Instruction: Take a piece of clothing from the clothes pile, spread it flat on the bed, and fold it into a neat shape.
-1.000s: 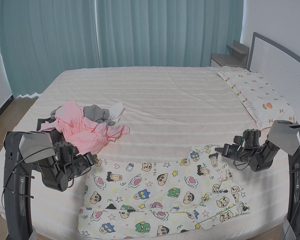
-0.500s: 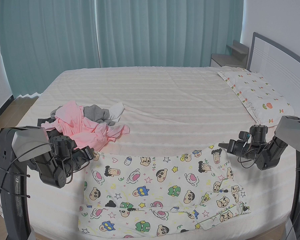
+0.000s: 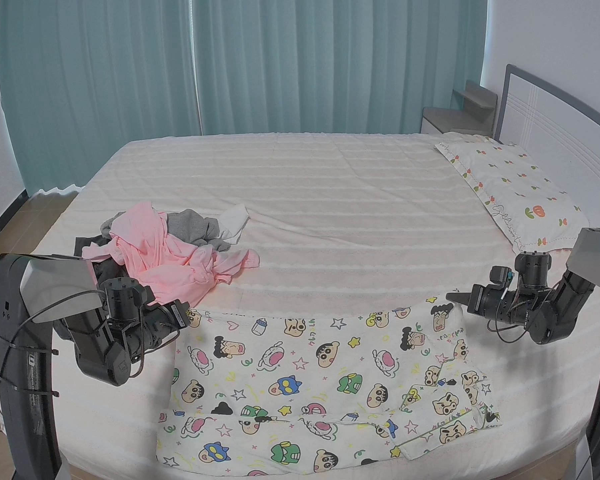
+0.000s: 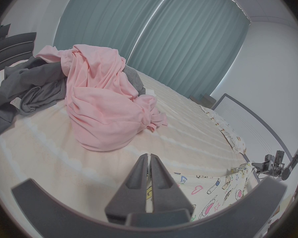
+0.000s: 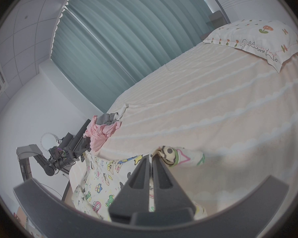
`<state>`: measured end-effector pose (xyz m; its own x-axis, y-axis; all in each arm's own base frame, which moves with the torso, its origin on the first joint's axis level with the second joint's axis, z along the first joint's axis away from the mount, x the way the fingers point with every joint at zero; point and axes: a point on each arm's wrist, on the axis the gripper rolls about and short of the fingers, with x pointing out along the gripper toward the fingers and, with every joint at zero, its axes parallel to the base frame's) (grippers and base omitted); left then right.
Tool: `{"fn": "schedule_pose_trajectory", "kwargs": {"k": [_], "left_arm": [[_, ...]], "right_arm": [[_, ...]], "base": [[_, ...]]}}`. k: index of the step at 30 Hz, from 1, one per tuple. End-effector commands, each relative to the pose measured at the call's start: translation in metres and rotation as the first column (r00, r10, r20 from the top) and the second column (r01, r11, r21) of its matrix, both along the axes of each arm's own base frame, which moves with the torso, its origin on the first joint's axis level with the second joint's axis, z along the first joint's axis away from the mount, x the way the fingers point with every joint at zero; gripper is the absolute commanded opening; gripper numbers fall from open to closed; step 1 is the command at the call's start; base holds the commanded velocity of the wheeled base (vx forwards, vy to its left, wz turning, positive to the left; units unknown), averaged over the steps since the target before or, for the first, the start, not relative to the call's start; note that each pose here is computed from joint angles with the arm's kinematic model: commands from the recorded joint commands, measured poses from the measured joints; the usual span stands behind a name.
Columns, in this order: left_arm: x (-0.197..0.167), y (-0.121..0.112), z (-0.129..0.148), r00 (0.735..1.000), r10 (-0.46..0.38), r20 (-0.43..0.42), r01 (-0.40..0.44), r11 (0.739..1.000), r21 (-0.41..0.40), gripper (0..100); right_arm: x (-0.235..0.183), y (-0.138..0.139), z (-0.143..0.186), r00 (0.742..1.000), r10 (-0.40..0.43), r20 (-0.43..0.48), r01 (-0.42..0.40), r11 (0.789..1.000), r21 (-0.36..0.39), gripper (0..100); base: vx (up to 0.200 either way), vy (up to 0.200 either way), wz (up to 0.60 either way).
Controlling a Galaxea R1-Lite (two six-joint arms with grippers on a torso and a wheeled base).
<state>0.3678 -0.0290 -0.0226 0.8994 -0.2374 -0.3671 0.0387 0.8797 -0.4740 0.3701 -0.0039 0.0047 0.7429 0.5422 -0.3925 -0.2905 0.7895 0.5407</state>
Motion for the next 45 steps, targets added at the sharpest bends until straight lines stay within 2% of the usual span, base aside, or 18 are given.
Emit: {"fn": "schedule_pose_trajectory", "kwargs": {"k": [1, 5, 13, 14, 19, 26, 30, 32, 37, 45], "left_arm": [[-0.01, 0.001, 0.014, 1.0, 0.001, 0.026, -0.001, 1.0, -0.002, 0], [-0.029, 0.002, 0.015, 1.0, -0.004, 0.015, 0.004, 1.0, 0.002, 0], [-0.066, 0.004, -0.001, 0.999, -0.029, -0.035, 0.031, 0.998, 0.063, 0], [-0.076, 0.005, -0.008, 0.996, -0.036, -0.084, 0.044, 0.995, 0.085, 0], [-0.096, 0.004, -0.016, 0.984, -0.056, -0.171, 0.072, 0.993, 0.094, 0], [-0.114, 0.003, -0.019, 0.967, -0.072, -0.243, 0.096, 0.991, 0.089, 0], [-0.125, 0.002, -0.021, 0.953, -0.104, -0.283, 0.131, 0.988, 0.08, 0], [-0.13, 0.003, -0.024, 0.945, -0.118, -0.306, 0.156, 0.982, 0.103, 0], [-0.135, 0.004, -0.035, 0.928, -0.138, -0.345, 0.199, 0.969, 0.147, 0], [-0.138, 0.002, -0.04, 0.917, -0.147, -0.37, 0.213, 0.966, 0.145, 0]], "right_arm": [[-0.014, -0.004, 0.009, 1.0, 0.004, 0.01, -0.004, 1.0, -0.023, 0], [-0.031, -0.003, 0.008, 0.999, 0.024, 0.021, -0.023, 0.998, -0.059, 0], [-0.059, -0.002, -0.002, 0.999, 0.04, 0.024, -0.037, 0.995, -0.09, 0], [-0.069, -0.001, -0.008, 0.999, 0.052, 0.009, -0.05, 0.992, -0.118, 0], [-0.089, 0.0, -0.02, 0.995, 0.096, -0.011, -0.096, 0.978, -0.187, 0], [-0.104, -0.002, -0.031, 0.993, 0.103, -0.057, -0.114, 0.966, -0.233, 0], [-0.111, -0.004, -0.042, 0.99, 0.115, -0.082, -0.134, 0.945, -0.297, 0], [-0.117, -0.005, -0.044, 0.989, 0.118, -0.092, -0.142, 0.935, -0.324, 0], [-0.125, -0.005, -0.047, 0.986, 0.129, -0.103, -0.156, 0.928, -0.337, 0], [-0.135, -0.004, -0.055, 0.984, 0.127, -0.121, -0.162, 0.921, -0.353, 0]], "base": [[0.0, 0.0, 0.0], [0.0, 0.0, 0.0], [0.0, 0.0, 0.0], [0.0, 0.0, 0.0], [0.0, 0.0, 0.0], [0.0, 0.0, 0.0], [0.0, 0.0, 0.0], [0.0, 0.0, 0.0], [0.0, 0.0, 0.0], [0.0, 0.0, 0.0]]}}
